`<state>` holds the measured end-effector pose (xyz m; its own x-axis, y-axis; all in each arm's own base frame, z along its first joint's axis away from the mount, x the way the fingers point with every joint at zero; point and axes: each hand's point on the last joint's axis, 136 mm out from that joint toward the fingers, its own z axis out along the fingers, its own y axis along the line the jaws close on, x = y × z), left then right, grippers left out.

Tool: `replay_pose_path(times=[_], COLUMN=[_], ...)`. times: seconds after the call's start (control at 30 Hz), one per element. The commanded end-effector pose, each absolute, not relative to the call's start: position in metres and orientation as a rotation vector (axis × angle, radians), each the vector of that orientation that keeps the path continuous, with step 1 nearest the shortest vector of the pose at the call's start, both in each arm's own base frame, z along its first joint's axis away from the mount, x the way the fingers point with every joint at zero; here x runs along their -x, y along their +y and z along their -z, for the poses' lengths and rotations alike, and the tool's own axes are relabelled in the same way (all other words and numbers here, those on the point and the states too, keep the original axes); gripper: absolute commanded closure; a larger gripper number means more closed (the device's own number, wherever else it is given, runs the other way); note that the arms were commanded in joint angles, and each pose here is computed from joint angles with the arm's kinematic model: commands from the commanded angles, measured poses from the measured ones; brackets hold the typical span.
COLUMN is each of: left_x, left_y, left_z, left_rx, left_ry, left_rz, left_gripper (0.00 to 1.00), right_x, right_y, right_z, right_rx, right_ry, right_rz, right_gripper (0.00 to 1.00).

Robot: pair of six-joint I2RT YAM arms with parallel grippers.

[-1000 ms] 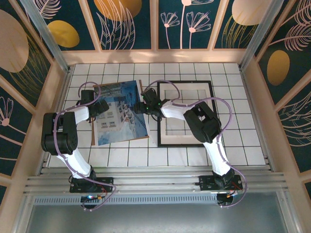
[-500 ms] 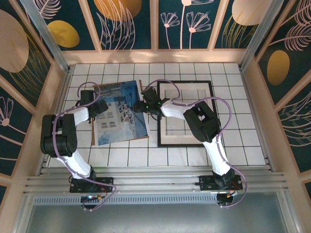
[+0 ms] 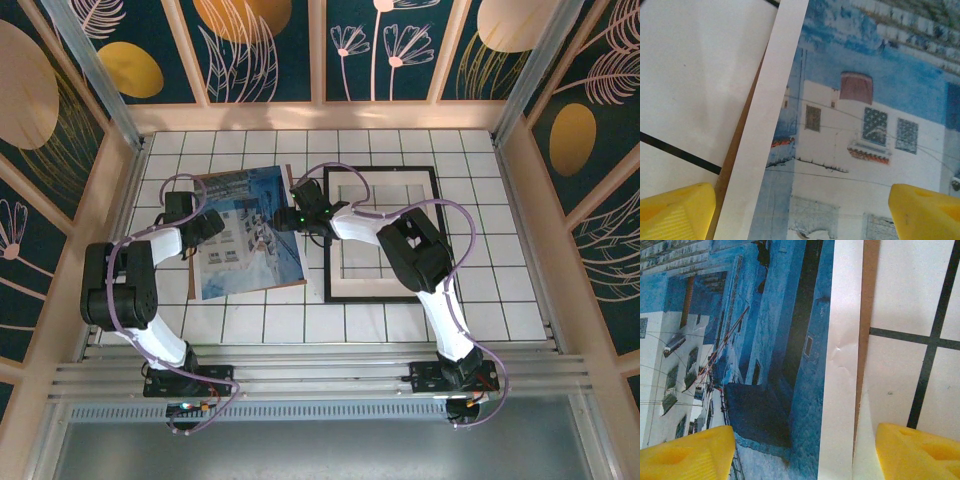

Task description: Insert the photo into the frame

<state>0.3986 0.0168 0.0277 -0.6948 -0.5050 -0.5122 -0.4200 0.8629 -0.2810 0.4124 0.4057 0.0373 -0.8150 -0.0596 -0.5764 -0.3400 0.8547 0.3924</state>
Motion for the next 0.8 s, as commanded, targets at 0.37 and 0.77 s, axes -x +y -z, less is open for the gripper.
replay_pose_path(times=[0.37, 0.77], left_x=[-0.397, -0.398], left_y=[-0.009, -0.027], left_z=[-0.013, -0.031], left_rx=[0.628, 0.622], left_ry=[2.471, 2.399], left_rz=[0.38, 0.551], left_gripper=[0.15, 0.15], right_x=[-0.402, -0.41], right_y=[0.426, 0.427], right_z=[-0.021, -0.053], right_rx=[0.262, 0.166], right_ry=[2.53, 2.477], right_rz=[-0.828, -1.021], right_gripper=[0.28, 0.31])
